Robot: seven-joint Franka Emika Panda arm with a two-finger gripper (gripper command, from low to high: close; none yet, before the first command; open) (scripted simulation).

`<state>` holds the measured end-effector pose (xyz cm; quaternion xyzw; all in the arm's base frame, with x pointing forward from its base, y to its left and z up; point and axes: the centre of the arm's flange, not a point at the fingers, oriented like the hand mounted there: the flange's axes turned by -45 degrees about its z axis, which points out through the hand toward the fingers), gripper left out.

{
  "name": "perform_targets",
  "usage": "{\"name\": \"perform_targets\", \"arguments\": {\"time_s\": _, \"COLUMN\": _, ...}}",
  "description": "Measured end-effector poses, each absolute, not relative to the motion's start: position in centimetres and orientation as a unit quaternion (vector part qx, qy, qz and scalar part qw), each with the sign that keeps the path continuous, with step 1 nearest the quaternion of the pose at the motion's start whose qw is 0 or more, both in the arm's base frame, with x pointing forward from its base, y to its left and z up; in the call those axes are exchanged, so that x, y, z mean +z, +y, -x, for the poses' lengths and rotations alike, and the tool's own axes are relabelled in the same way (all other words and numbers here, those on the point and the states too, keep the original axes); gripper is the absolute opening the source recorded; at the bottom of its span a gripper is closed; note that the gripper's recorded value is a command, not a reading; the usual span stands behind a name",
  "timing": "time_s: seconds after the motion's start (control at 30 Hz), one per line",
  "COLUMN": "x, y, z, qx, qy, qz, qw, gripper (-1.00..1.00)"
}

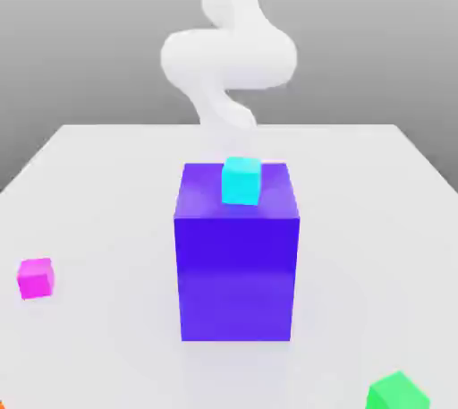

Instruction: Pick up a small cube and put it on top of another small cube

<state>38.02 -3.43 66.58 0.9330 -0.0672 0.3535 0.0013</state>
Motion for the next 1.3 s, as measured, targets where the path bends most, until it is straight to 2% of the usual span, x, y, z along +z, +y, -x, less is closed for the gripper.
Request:
{"name": "perform_targets", "arguments": {"time_s": 0.17, "x": 56.5, "y": -11.6, "z": -42.1, "qx": 0.278, "qy": -0.195, "qz": -0.941, "qw": 0.007, "gripper": 0.0}}
{"name": "perform_targets", "arguments": {"time_s": 0.37, "x": 43.9, "y": -21.3, "z": -41.6, "qx": 0.188, "qy": -0.346, "qz": -0.919, "qw": 0.01, "gripper": 0.0}}
{"name": "perform_targets", "arguments": {"time_s": 0.5, "x": 35.5, "y": -26.8, "z": -38.3, "qx": 0.128, "qy": -0.443, "qz": -0.887, "qw": 0.008, "gripper": 0.0}}
{"name": "perform_targets", "arguments": {"time_s": 0.6, "x": 29.3, "y": -30.7, "z": -34.0, "qx": 0.082, "qy": -0.522, "qz": -0.849, "qw": 0.007, "gripper": 0.0}}
{"name": "perform_targets", "arguments": {"time_s": 0.73, "x": 21.7, "y": -33.0, "z": -28.0, "qx": 0.021, "qy": -0.606, "qz": -0.795, "qw": 0.002, "gripper": 0.0}}
{"name": "perform_targets", "arguments": {"time_s": 0.8, "x": 18.8, "y": -33.2, "z": -26.6, "qx": 0.005, "qy": -0.624, "qz": -0.782, "qw": 0.001, "gripper": 0.0}}
{"name": "perform_targets", "arguments": {"time_s": 0.93, "x": 14.3, "y": -33.3, "z": -26.1, "qx": 0.0, "qy": -0.629, "qz": -0.777, "qw": 0.001, "gripper": 0.0}}
{"name": "perform_targets", "arguments": {"time_s": 0.97, "x": 13.2, "y": -33.2, "z": -26.0, "qx": 0.0, "qy": -0.629, "qz": -0.777, "qw": 0.001, "gripper": -1.0}}
{"name": "perform_targets", "arguments": {"time_s": 1.17, "x": 12.7, "y": -33.2, "z": -26.0, "qx": 0.0, "qy": -0.63, "qz": -0.777, "qw": 0.001, "gripper": -1.0}}
{"name": "perform_targets", "arguments": {"time_s": 1.3, "x": 15.7, "y": -33.3, "z": -26.1, "qx": 0.0, "qy": -0.629, "qz": -0.777, "qw": 0.001, "gripper": -1.0}}
